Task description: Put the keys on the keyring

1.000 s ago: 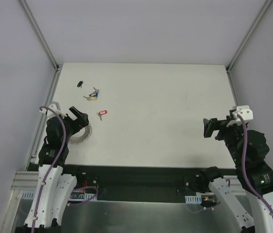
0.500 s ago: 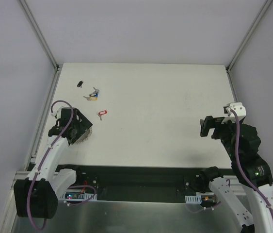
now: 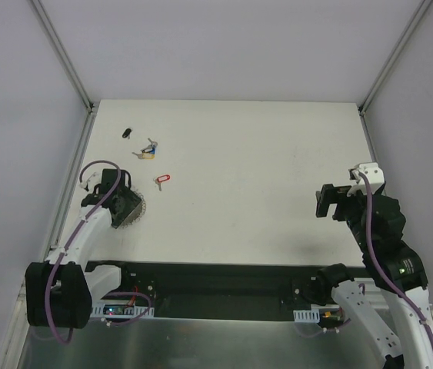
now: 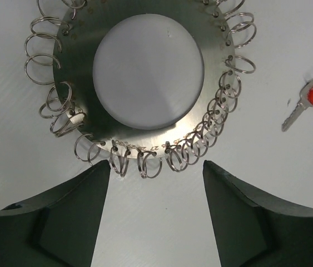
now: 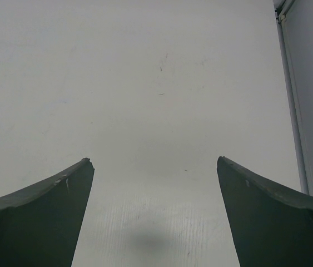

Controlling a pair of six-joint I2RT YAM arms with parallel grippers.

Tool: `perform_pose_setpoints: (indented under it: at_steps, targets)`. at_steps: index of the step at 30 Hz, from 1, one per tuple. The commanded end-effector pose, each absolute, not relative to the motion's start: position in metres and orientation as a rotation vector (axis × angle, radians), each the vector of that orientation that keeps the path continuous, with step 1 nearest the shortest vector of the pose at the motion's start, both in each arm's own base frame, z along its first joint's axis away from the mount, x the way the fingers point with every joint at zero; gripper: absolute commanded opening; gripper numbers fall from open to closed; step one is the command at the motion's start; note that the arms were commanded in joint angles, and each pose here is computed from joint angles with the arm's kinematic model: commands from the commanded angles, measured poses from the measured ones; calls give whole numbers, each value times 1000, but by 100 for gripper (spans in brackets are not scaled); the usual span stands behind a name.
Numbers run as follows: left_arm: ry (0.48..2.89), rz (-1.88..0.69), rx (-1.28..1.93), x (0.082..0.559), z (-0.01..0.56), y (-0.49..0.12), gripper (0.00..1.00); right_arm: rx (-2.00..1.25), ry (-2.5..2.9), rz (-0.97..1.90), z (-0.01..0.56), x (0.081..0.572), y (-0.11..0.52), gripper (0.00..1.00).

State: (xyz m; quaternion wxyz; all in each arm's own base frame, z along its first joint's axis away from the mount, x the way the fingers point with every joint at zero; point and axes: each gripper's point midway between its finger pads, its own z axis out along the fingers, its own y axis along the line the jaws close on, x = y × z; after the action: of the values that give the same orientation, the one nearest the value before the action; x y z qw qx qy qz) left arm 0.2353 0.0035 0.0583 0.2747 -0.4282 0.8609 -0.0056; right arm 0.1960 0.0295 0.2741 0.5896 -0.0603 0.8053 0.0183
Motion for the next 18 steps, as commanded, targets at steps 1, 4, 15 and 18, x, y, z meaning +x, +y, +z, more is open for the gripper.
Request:
perform_pose_setpoints:
  at_steps: [1,4,15,18]
  targets:
    - [2320,68,-1237,231,54,12,66,-139,1853,26,278,203,29,96]
    - [2351,91,-1248,232,49,12,59,-145,1854,25,278,203,30,96]
    - [2503,114,-1263,224,26,2,29,-161,1852,35,279,200,32,96]
    - [2545,107,-1255,220,24,-2,24,-162,1844,37,280,199,32,96]
